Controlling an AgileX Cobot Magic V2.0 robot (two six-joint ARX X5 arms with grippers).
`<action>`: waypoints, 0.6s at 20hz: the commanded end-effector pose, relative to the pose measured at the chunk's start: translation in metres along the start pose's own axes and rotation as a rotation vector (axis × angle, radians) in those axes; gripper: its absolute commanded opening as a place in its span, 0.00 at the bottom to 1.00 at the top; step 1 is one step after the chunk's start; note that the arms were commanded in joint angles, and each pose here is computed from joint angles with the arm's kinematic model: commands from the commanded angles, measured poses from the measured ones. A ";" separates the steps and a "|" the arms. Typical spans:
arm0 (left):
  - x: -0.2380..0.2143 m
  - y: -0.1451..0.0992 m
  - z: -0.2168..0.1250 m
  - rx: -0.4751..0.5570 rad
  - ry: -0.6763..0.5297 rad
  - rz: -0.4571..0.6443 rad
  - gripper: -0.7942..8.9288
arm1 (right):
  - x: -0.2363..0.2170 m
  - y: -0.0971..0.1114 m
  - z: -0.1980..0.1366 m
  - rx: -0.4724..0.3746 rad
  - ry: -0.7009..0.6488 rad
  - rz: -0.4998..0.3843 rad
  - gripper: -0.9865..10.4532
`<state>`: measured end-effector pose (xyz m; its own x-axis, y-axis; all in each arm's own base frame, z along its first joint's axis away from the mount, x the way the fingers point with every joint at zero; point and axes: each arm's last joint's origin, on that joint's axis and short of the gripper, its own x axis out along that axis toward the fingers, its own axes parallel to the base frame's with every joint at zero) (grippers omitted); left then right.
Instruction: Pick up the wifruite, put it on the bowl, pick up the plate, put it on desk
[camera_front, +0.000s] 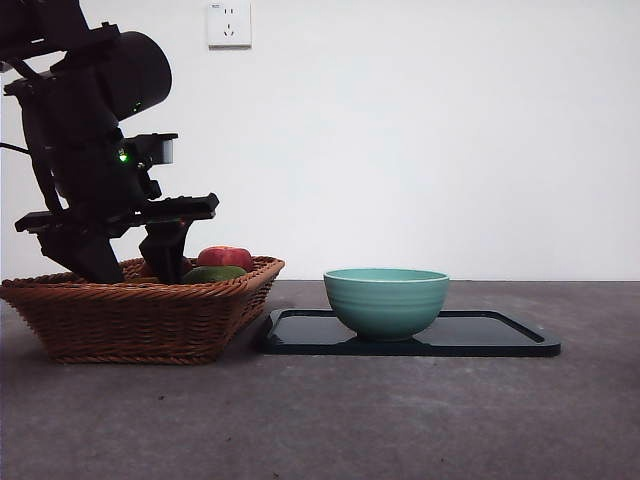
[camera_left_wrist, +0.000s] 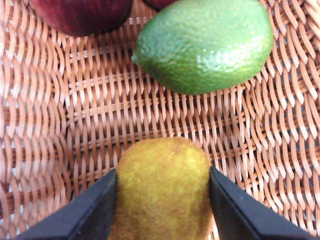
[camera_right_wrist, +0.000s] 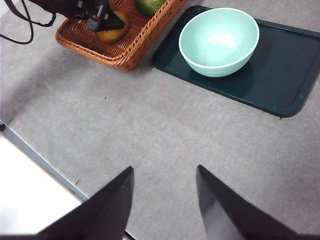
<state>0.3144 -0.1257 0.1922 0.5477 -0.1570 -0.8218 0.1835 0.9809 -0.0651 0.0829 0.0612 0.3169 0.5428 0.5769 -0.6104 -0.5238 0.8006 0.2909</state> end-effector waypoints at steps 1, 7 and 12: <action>0.010 -0.007 -0.003 -0.007 0.030 -0.010 0.35 | -0.002 0.002 0.003 0.002 -0.016 0.011 0.26; 0.004 -0.010 -0.001 0.000 0.013 -0.019 0.47 | -0.002 0.002 0.003 0.005 -0.016 0.011 0.26; -0.035 -0.009 0.010 0.000 -0.100 -0.044 0.47 | -0.002 0.002 0.004 0.005 -0.017 0.010 0.26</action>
<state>0.3002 -0.1282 0.2236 0.6050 -0.2026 -0.7700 0.2078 0.9738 -0.0929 0.0829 0.0612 0.3169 0.5428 0.5769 -0.6104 -0.5193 0.8017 0.2959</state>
